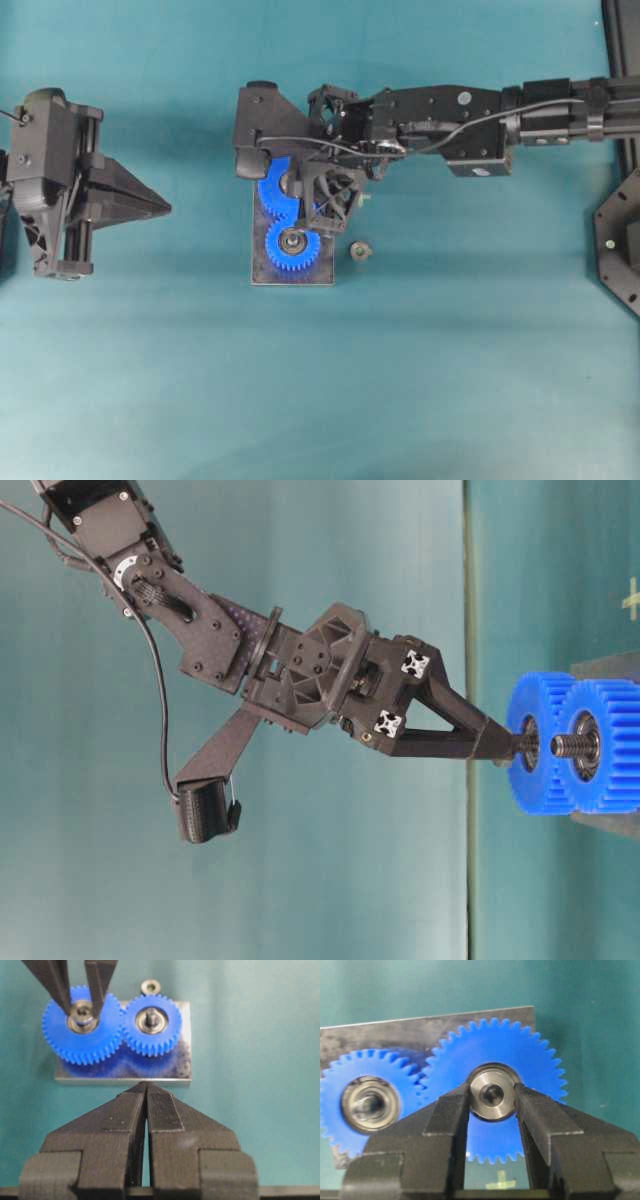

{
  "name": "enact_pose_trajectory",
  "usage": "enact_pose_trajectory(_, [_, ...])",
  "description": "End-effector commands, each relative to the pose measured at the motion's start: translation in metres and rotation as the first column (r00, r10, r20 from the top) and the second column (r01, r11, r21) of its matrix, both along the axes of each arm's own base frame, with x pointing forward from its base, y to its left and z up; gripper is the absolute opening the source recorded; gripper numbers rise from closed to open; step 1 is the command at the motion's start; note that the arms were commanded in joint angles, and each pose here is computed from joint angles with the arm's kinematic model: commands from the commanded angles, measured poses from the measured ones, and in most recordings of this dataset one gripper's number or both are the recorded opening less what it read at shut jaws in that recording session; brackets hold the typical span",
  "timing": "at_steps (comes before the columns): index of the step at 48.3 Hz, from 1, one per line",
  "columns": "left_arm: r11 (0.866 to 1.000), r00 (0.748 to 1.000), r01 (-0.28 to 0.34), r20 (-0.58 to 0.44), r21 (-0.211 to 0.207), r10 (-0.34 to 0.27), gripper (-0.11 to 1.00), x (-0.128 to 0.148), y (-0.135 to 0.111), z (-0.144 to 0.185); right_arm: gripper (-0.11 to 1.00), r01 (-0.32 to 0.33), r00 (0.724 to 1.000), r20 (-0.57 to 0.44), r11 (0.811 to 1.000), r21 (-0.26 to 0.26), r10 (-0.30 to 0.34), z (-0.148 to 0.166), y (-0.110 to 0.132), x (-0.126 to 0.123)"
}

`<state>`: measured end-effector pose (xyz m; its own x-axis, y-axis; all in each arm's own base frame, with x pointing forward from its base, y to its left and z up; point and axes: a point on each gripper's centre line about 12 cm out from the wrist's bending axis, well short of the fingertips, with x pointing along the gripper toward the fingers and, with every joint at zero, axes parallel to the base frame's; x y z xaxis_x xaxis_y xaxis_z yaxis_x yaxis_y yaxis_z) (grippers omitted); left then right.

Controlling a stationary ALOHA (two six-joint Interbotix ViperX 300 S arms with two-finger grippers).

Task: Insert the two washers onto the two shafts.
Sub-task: 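Carry the washer over the upper gear's shaft and lower it on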

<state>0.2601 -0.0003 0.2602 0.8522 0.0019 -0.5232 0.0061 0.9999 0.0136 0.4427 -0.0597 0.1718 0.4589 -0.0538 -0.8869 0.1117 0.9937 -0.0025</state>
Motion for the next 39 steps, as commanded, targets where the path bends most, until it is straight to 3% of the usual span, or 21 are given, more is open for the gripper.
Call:
enact_pose_trajectory(1, [1.000,1.000,0.002,0.029,0.002,-0.002,0.01,0.0011,-0.0003,0.0073,0.32,0.008,0.999,0.035,1.000,-0.004,-0.008,0.0143,-0.0027,0.0038])
enact_pose_trajectory(39, [1.000,0.999,0.002,0.041,0.001,-0.002,0.01,0.0007,-0.0004,0.0057,0.32,0.021,1.000,-0.001,1.000,0.005,-0.021,0.0111,-0.0065,0.0067])
